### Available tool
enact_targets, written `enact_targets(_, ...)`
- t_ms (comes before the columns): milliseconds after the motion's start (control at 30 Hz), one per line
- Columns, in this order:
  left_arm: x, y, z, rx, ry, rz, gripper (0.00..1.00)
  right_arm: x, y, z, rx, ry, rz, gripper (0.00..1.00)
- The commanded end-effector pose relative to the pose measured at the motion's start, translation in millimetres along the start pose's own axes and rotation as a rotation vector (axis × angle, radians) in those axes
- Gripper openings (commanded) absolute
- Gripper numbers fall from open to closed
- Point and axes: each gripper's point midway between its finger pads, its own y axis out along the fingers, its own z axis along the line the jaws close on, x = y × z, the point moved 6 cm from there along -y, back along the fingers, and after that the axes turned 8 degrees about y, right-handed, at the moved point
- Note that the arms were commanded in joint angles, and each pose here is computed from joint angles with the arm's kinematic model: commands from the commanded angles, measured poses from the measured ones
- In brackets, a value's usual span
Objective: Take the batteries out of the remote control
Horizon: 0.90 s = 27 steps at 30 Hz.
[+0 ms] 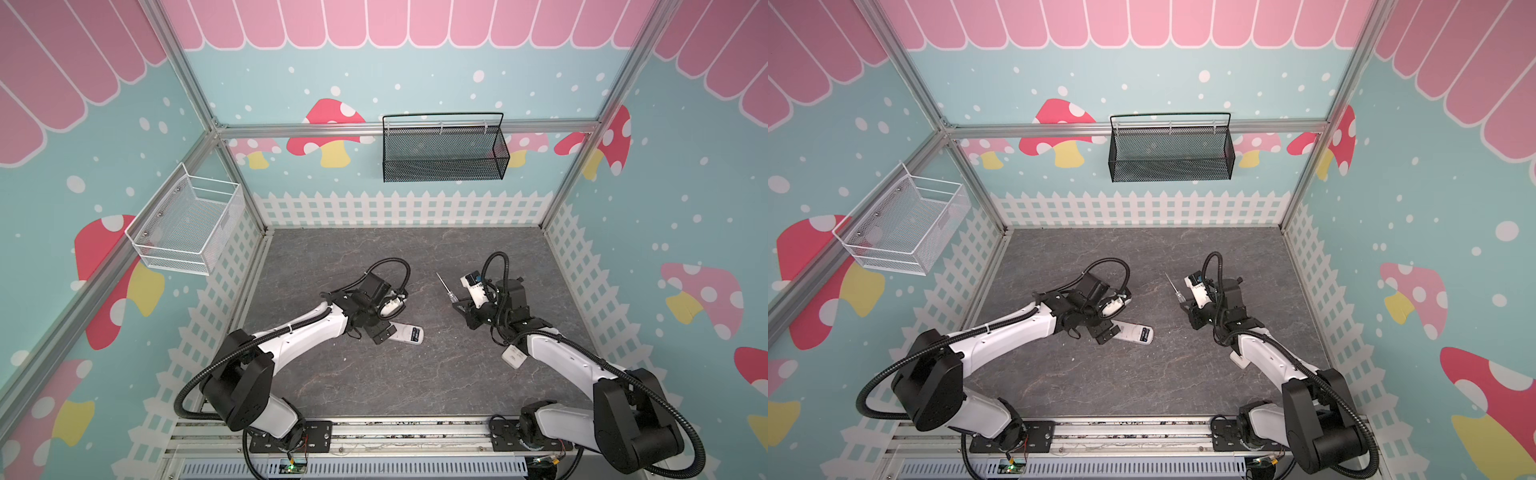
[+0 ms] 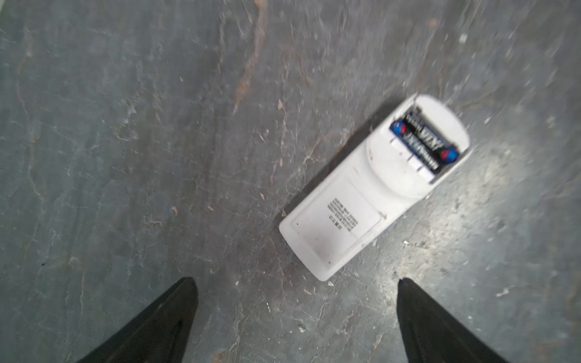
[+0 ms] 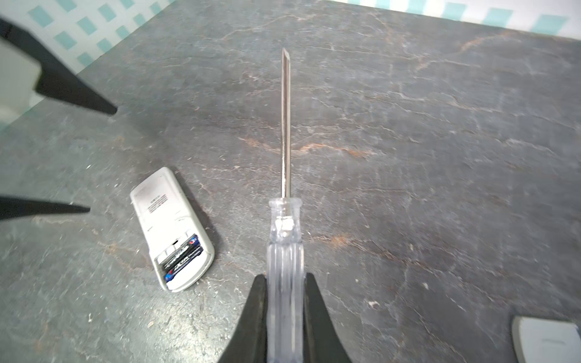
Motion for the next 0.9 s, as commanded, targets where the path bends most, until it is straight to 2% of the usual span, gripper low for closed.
enact_targets(0,10,-32,3,-0.154,-0.076,-0.078,0.95,18,0,24,0.132,-0.191,-0.06,0.03)
enact_targets(100,15,-55,16,-0.221,-0.115,-0.144,0.85,22,0,38,0.21,-0.277,-0.077,0.03)
enact_targets(200,15,-81,27,-0.289,-0.172,-0.226,0.81,25,-3,55,0.34,-0.343,-0.107,0.03)
enact_targets(267,13,-95,27,-0.345,-0.13,-0.275,0.83,26,-4,65,0.425,-0.389,-0.118,0.02)
enact_targets(533,12,-121,14,-0.453,0.096,-0.338,0.83,39,1,86,0.658,-0.405,-0.116,0.0)
enact_targets(700,34,-142,23,-0.508,0.084,-0.445,0.76,40,5,97,0.722,-0.421,-0.117,0.0)
enact_targets(867,48,-150,26,-0.558,0.065,-0.509,0.69,34,4,108,0.881,-0.364,-0.084,0.0)
